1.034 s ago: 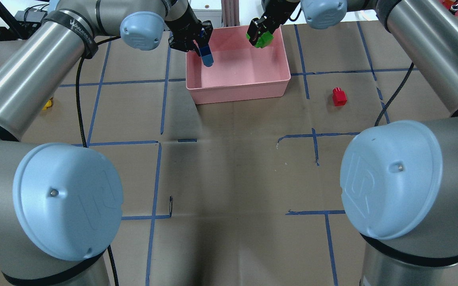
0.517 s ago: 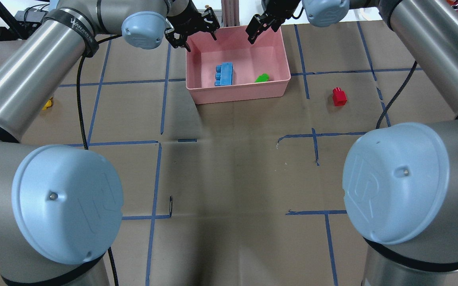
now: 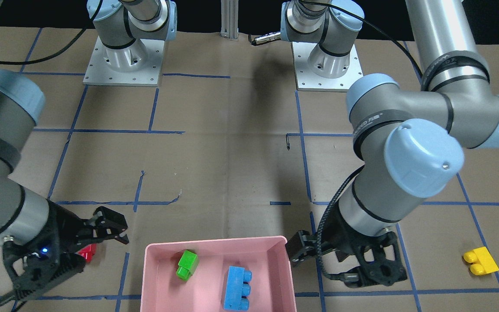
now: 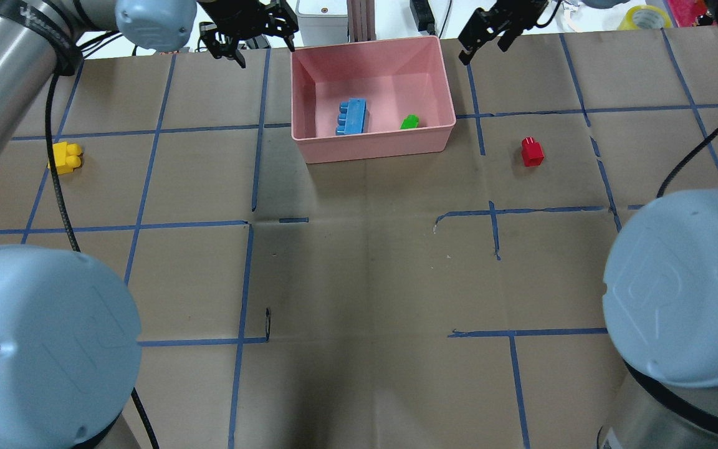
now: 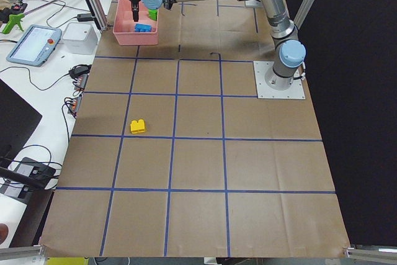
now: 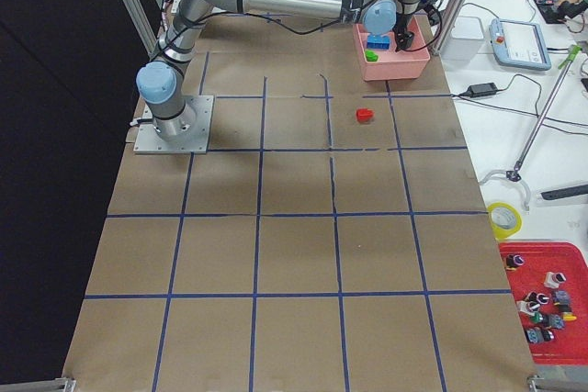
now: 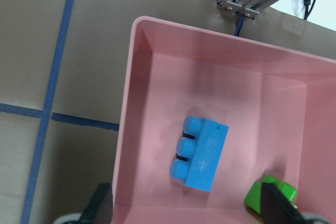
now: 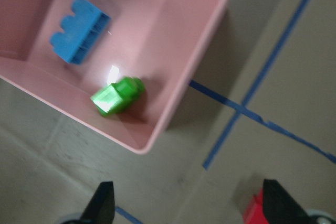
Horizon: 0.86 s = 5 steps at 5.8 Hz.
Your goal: Put all blocks into box
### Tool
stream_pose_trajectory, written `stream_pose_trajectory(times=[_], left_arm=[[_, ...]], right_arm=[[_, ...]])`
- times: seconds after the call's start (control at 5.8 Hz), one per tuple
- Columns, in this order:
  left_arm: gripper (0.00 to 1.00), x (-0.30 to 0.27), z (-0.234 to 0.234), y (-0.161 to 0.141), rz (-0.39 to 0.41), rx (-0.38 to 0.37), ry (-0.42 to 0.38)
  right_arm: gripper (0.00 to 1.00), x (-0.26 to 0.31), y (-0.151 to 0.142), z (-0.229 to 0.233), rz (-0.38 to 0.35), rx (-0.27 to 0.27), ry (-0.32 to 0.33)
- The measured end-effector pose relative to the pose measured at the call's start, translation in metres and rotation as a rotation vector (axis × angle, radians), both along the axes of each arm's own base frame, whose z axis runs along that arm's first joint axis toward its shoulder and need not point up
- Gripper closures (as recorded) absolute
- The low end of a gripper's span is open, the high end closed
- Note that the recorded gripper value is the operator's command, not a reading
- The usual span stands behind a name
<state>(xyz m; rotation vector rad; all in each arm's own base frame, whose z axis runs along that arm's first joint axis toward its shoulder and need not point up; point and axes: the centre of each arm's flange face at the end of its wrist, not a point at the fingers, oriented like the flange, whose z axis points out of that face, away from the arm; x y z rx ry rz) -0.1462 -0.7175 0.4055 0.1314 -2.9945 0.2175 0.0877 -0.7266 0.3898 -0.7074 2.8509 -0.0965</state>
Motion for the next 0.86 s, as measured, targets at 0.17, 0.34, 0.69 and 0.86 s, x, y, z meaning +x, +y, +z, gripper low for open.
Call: stream_pose_trajectory(times=[0.17,0.34,0.69,0.86], left_arm=[[0.01,0.063,0.016,0.016,-0.083,0.039,-0.087],[0.01,0.131,0.023,0.033,-0.133,0.068,-0.138],[0.01,0.257,0.013,0.065,-0.143,0.117,-0.150],[0.01,0.309,0.003,0.077,-0.101,0.138,-0.139]], right_arm=[[0.02,-0.037,0.010,-0.013,-0.036,0.061,0.123],[0.07,-0.060,0.019,-0.037,-0.090,0.112,0.206],[0.01,-0.078,0.019,-0.079,-0.246,0.000,0.245],[0.01,-0.078,0.025,-0.101,-0.336,-0.031,0.246]])
